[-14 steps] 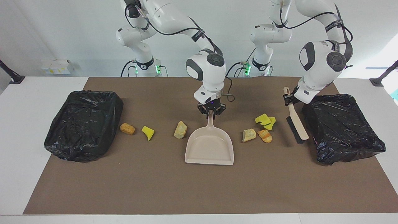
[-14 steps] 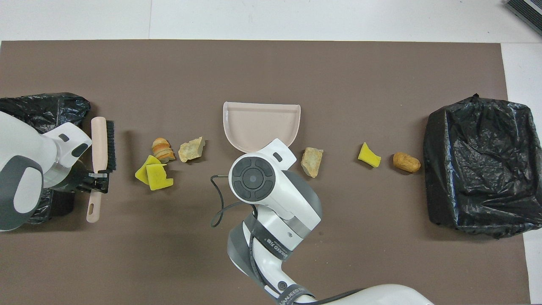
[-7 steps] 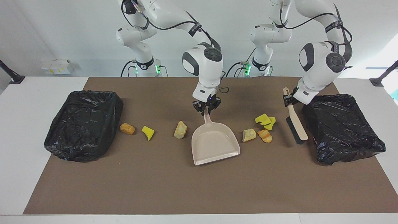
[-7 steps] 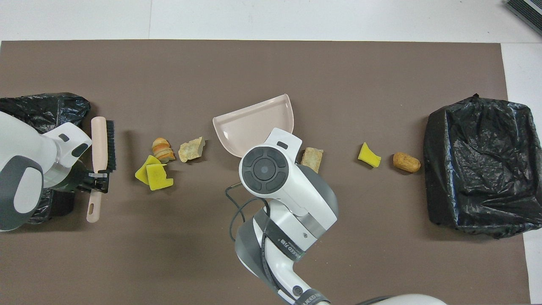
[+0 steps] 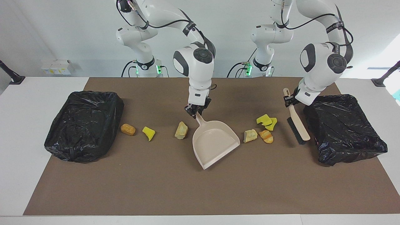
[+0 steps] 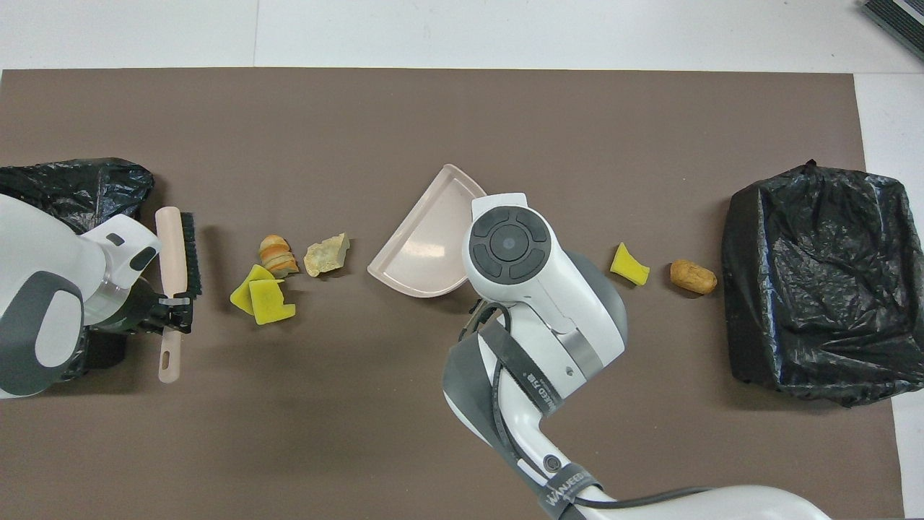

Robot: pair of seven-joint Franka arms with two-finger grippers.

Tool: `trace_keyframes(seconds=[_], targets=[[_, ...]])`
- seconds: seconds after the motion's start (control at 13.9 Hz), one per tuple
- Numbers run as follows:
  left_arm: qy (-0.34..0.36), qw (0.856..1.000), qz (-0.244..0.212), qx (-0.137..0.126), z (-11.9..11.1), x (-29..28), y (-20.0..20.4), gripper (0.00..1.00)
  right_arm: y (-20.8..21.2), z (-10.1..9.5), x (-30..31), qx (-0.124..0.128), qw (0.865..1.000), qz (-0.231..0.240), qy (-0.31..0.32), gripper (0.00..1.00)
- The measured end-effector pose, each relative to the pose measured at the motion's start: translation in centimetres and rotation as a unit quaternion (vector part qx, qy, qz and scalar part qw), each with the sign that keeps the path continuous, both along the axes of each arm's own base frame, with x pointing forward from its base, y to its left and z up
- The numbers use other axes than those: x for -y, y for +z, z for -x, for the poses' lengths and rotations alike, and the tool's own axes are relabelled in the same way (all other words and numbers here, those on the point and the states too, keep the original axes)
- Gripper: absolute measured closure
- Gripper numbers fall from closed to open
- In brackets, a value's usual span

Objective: Sweep and dump trash in bin

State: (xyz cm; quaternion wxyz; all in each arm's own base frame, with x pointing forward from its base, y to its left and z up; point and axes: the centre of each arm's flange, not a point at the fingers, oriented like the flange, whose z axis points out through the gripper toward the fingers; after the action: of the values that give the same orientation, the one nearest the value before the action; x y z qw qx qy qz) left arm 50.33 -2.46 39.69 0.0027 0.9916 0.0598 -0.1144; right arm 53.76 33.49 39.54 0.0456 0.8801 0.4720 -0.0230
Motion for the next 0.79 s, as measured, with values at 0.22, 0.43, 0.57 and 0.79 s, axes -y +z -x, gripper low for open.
trace_keyframes(seconds=[0.22, 0.43, 0.57, 0.79], targets=[[-0.014, 1.000, 0.000, -0.011, 0.7, 1.5, -1.0, 0.74, -0.1, 0.3, 0.2, -0.027, 0.989, 0.006, 0.145, 0.69], [-0.028, 1.000, -0.001, -0.012, 1.2, 3.0, -2.1, 0.74, -0.1, 0.5, 0.6, -0.044, 0.975, 0.010, 0.216, 0.69], [-0.036, 0.999, -0.001, -0.001, 1.1, 3.9, -3.0, 0.74, -0.2, 0.0, 1.3, -0.046, 0.967, 0.008, 0.249, 0.69], [-0.056, 0.998, 0.000, 0.013, 0.7, 6.3, -4.5, 0.74, -0.8, -0.3, 1.6, -0.038, 0.963, 0.007, 0.267, 0.69]])
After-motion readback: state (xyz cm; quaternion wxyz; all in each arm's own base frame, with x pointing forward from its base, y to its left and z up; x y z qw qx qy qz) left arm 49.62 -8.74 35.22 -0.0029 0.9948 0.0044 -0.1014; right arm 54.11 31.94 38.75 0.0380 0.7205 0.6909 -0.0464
